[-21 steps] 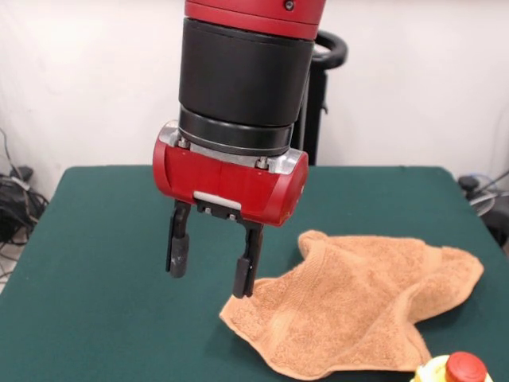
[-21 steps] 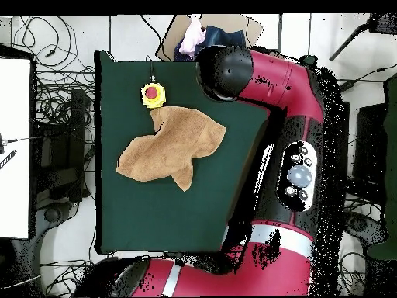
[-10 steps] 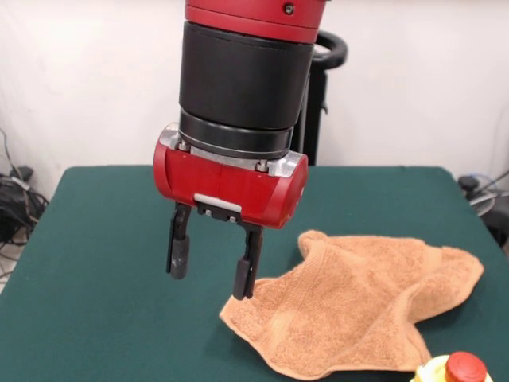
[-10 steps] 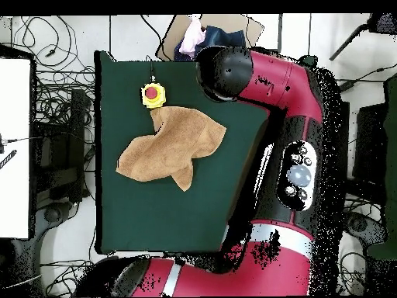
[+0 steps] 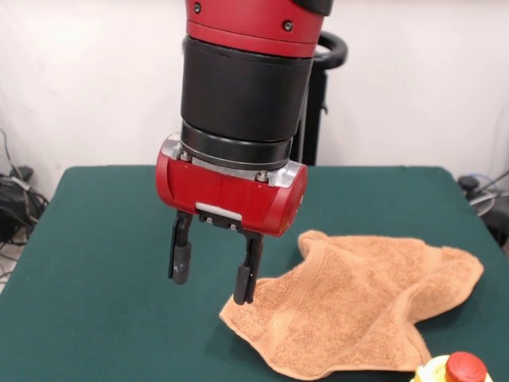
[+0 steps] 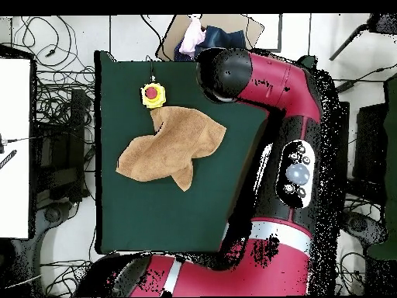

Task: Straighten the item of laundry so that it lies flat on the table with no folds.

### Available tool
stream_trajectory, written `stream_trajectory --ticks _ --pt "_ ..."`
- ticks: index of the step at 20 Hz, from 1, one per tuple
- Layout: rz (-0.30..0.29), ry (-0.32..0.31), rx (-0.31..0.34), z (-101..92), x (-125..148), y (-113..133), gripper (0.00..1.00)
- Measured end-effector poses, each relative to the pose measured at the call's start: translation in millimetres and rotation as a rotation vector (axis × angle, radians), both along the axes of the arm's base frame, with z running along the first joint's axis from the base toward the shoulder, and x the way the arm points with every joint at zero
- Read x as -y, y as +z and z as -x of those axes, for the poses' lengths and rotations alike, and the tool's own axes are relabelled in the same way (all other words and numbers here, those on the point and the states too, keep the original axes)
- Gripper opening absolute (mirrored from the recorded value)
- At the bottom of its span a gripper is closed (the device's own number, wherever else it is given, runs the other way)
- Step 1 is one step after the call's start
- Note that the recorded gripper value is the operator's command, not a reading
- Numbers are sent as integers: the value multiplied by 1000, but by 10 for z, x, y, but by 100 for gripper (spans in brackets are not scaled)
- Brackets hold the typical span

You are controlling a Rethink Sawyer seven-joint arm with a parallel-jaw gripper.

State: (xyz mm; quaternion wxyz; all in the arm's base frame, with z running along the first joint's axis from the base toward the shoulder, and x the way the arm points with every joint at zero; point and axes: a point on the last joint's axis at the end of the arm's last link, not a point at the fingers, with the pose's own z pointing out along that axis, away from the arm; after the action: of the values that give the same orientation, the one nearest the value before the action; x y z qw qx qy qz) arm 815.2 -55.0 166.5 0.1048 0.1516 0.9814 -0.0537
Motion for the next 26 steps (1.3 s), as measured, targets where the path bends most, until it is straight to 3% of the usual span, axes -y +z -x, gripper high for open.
stream_trajectory --ticks 17,23,26 --pt "11 3 37 -42 13 30 100" --pt "9 -6 47 15 41 282 100" --pt "9 -23 60 61 144 563 100"
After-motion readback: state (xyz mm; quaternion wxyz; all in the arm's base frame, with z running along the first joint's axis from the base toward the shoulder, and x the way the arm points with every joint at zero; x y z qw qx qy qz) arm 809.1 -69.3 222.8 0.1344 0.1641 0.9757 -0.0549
